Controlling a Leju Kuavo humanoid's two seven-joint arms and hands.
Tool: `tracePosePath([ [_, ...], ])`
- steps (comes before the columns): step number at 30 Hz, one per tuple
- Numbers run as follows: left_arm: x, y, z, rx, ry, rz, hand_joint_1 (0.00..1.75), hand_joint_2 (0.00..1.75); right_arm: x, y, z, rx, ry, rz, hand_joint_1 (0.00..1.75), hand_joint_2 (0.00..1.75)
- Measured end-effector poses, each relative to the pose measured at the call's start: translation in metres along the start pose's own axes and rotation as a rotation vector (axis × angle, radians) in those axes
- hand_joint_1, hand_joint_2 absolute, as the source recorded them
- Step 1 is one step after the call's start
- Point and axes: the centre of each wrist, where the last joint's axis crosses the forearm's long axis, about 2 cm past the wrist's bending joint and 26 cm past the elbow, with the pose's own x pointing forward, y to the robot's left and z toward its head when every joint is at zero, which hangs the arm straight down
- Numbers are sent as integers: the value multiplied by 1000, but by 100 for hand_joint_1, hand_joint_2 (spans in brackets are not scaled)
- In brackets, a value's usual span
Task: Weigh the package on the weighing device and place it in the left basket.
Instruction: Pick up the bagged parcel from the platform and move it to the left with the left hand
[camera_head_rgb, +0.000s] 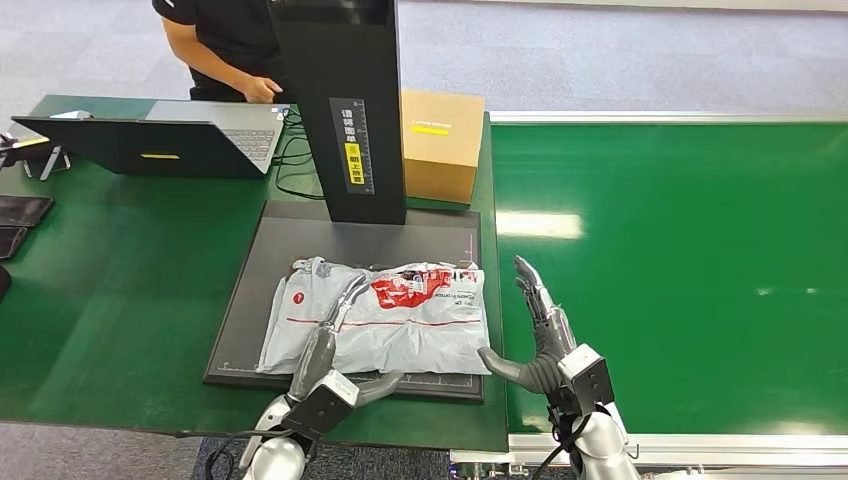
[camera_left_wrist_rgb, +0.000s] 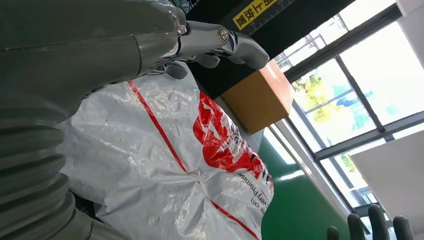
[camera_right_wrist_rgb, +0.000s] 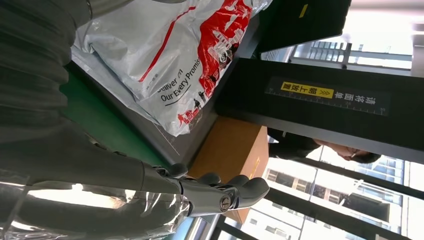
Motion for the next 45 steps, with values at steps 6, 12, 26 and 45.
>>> tracePosePath([
  [6, 0, -2, 1, -8, 3, 2, 0, 175, 0, 0, 0, 0, 0, 0, 0, 175],
  [12, -2, -6, -2, -106, 70, -76, 0, 175, 0, -1, 0, 1, 1, 2, 0, 175],
  [26, -22, -13, -7, -277, 206, -122, 167, 175, -1, -6, 5, -17, 14, 6, 0, 175],
  [45, -27, -11, -15, -299, 211, -137, 175, 175, -1, -6, 4, -21, 12, 7, 0, 175],
])
